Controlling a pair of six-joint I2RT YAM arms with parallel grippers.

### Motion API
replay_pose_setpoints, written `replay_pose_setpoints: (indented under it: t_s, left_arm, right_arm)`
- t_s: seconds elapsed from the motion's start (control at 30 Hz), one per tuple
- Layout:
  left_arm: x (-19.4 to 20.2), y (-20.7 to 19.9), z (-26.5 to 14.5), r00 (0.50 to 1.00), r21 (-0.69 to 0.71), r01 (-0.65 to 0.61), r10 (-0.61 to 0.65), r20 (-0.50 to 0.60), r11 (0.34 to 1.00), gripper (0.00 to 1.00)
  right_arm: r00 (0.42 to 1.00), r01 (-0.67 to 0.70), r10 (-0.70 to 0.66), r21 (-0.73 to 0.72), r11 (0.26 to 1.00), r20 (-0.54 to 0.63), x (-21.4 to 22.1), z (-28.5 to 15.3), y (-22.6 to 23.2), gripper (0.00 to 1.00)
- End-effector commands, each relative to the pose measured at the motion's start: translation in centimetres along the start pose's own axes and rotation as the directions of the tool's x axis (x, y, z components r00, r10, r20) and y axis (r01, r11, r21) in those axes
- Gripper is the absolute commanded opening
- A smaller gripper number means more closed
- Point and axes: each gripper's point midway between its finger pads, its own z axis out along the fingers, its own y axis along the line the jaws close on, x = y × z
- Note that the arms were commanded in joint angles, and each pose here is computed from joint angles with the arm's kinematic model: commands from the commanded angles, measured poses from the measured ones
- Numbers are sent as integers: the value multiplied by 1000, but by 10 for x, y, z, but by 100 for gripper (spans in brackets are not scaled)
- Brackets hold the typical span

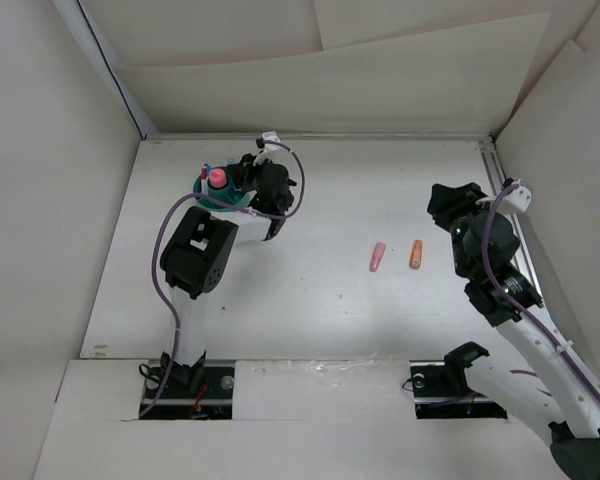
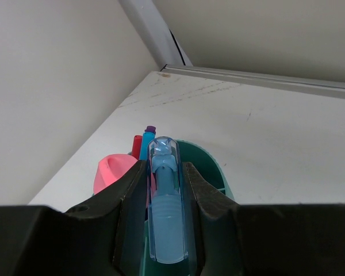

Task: Sort the stationery into containers
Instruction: Place the pen in the storage box.

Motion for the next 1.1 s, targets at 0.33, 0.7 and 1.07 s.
replay_pose_setpoints:
  t_s: [0.33,0.7,1.07]
  left_arm:
    - [-1,8,0,999,-48,31,-30,28,998,2]
    - [14,2,0,1000,-52,6,-5,14,999,5]
    - [18,0,1,1000,-62,6,-5,9,998,23]
  right_arm:
    - [999,-18,20,-39,999,34,-9,0,7,44]
    - [1000,-4,5,-34,999,28,-7,1,6,44]
    - [1000,-4,5,-34,999,28,-7,1,6,44]
